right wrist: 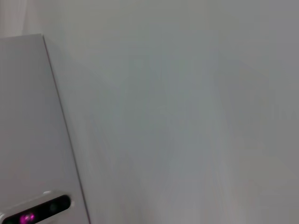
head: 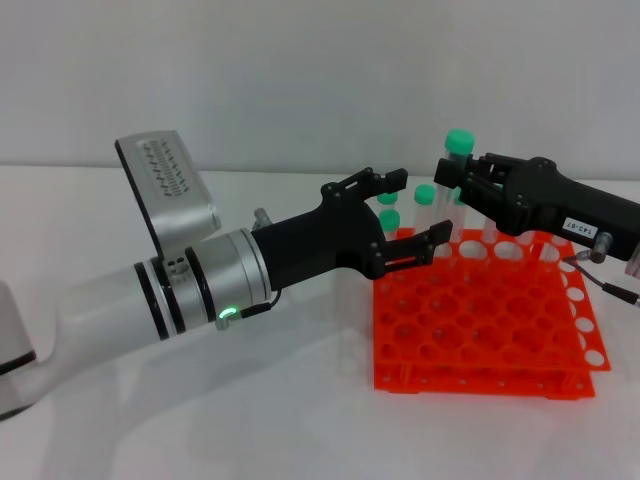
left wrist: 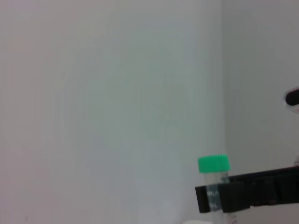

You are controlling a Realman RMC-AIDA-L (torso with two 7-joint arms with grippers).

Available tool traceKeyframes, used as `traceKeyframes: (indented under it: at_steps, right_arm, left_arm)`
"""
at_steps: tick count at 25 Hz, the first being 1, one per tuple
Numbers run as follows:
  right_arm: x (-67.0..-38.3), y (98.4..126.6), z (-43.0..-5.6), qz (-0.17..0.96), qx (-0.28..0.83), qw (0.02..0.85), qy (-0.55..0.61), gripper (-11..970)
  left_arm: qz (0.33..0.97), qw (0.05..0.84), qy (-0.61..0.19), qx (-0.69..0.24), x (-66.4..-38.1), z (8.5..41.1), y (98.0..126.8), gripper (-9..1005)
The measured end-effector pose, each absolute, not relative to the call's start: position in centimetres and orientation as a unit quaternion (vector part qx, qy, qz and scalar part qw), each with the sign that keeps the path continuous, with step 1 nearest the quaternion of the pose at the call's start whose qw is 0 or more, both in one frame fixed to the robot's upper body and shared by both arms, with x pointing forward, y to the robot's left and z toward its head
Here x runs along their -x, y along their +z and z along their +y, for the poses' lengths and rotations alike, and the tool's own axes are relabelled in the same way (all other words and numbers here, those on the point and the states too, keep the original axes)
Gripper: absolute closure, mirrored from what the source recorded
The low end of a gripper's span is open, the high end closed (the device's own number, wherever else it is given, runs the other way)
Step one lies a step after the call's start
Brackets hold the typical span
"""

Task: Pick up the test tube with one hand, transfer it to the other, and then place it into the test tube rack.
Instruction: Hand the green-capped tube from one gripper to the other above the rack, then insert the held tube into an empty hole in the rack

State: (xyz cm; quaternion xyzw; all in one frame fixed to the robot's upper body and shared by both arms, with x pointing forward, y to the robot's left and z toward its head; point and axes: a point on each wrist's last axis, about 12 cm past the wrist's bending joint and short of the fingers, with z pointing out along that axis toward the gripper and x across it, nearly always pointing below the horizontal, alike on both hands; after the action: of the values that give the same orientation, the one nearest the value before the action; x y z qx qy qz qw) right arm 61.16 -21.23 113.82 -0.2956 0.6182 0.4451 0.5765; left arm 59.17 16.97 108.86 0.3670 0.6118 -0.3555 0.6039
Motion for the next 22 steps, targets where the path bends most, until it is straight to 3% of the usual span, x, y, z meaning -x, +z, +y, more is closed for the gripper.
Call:
traceKeyframes:
  at_steps: [6,9,16,22]
  right_arm:
    - [-61.3,113.7,-21.4,0.619,0.29,0.587,0.433,762]
    - [-61.3,113.5,-21.2,0.621,0.293,0.591,0.424,762]
    - [-61.5,113.0,-20.7,0.624,0.3,0.599,0.402,762]
    - [-61.6,112.4,-19.2,0.62,0.314,0.616,0.37,762]
  left_arm:
    - [0.613,0.623,-0.341,-0.347,-58.3,17.6,107.9,159]
    - [0.612,0.658,-0.325,-0.295,-57.4,18.7,107.2,100]
    - [0.611,0.727,-0.279,-0.14,-54.8,23.2,105.8,104]
    - [0.626,0.742,-0.23,-0.063,-53.4,26.6,104.7,106]
